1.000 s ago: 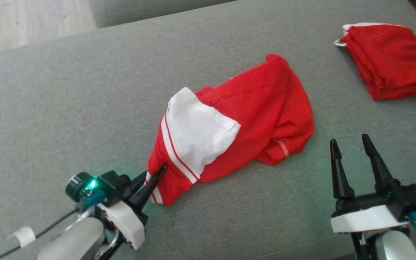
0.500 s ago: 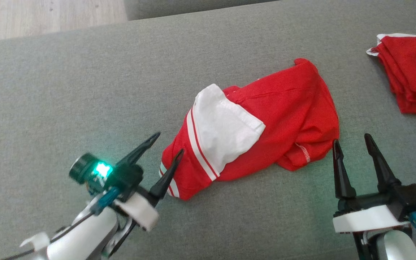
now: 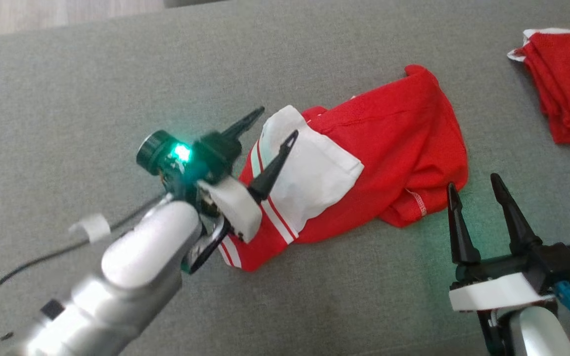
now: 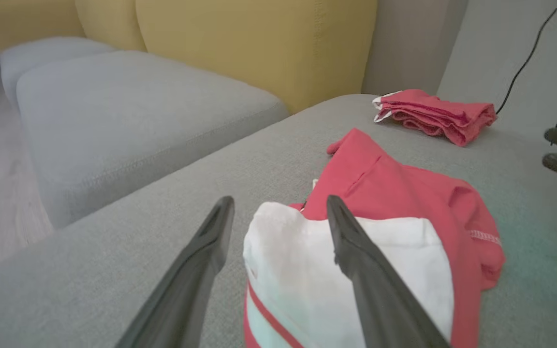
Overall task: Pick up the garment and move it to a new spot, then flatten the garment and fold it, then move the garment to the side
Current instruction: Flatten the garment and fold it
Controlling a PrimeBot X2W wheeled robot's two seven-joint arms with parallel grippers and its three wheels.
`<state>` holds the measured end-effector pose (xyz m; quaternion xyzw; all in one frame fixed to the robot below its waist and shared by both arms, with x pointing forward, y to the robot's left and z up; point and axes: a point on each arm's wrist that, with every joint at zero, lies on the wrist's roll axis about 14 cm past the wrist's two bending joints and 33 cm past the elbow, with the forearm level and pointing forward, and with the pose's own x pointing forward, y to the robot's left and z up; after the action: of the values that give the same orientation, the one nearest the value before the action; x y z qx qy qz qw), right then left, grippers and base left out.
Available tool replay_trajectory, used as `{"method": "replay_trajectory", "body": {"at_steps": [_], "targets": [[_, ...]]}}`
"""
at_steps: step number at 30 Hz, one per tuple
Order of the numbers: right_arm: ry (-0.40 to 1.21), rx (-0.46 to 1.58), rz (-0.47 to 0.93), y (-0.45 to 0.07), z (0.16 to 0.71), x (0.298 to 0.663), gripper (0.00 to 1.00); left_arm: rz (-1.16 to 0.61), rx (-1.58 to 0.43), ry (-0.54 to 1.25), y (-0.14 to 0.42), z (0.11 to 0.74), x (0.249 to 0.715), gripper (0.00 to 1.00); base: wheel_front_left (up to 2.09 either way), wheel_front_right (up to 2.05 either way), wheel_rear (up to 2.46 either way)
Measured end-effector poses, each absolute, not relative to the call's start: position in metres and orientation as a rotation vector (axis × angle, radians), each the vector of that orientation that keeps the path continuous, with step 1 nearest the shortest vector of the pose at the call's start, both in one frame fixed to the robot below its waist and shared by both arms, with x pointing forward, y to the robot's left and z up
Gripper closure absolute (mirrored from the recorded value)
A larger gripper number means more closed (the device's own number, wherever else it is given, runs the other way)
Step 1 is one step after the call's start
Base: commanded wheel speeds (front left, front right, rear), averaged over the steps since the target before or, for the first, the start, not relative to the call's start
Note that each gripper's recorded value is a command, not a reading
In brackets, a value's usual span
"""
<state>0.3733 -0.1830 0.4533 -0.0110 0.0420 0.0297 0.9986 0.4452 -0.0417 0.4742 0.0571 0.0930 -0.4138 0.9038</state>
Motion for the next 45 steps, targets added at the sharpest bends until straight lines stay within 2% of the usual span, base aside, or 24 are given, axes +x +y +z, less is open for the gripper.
{"method": "replay_trajectory", "body": {"at_steps": [11,12,13,18,23,24,25,30,34,38,45], "targets": [[0.135,-0.04,0.057,-0.189,0.436,0.378,0.0,-0.92,-0.107,0.54,-0.065,0.43,0.451,0.0,0.0,0.0,0.0],[0.137,-0.04,0.057,-0.189,0.435,0.379,0.0,-0.937,-0.119,0.545,-0.069,0.43,0.448,0.58,0.0,0.0,0.0],[0.138,-0.041,0.057,-0.19,0.435,0.379,0.0,-0.949,-0.13,0.533,-0.072,0.434,0.447,1.0,0.0,0.0,0.0],[0.121,-0.039,0.072,-0.185,0.438,0.389,0.0,-0.993,-0.193,0.344,-0.077,0.483,0.46,1.0,0.0,0.0,0.0],[0.1,-0.034,0.096,-0.177,0.442,0.398,0.0,-0.934,-0.186,0.253,-0.038,0.518,0.494,1.0,0.0,0.0,0.0],[0.1,-0.034,0.096,-0.177,0.442,0.398,0.0,-0.934,-0.186,0.253,-0.038,0.518,0.494,0.38,0.0,0.0,0.0],[0.096,-0.032,0.1,-0.175,0.443,0.399,0.0,-0.901,-0.173,0.255,-0.026,0.517,0.502,0.0,0.0,0.0,0.0],[0.092,-0.023,0.121,-0.167,0.444,0.399,0.0,-0.741,-0.032,0.206,0.018,0.508,0.531,0.0,0.0,0.0,0.0],[0.081,-0.016,0.117,-0.168,0.449,0.398,0.0,-0.666,0.141,0.155,0.026,0.501,0.532,0.0,0.0,0.0,0.0],[0.071,-0.013,0.11,-0.17,0.453,0.396,0.0,-0.693,0.305,0.155,0.005,0.486,0.516,0.0,0.0,0.0,0.0],[0.075,-0.017,0.108,-0.171,0.453,0.392,0.0,-0.813,0.461,0.295,-0.05,0.444,0.481,0.0,0.0,0.0,0.0]]}}
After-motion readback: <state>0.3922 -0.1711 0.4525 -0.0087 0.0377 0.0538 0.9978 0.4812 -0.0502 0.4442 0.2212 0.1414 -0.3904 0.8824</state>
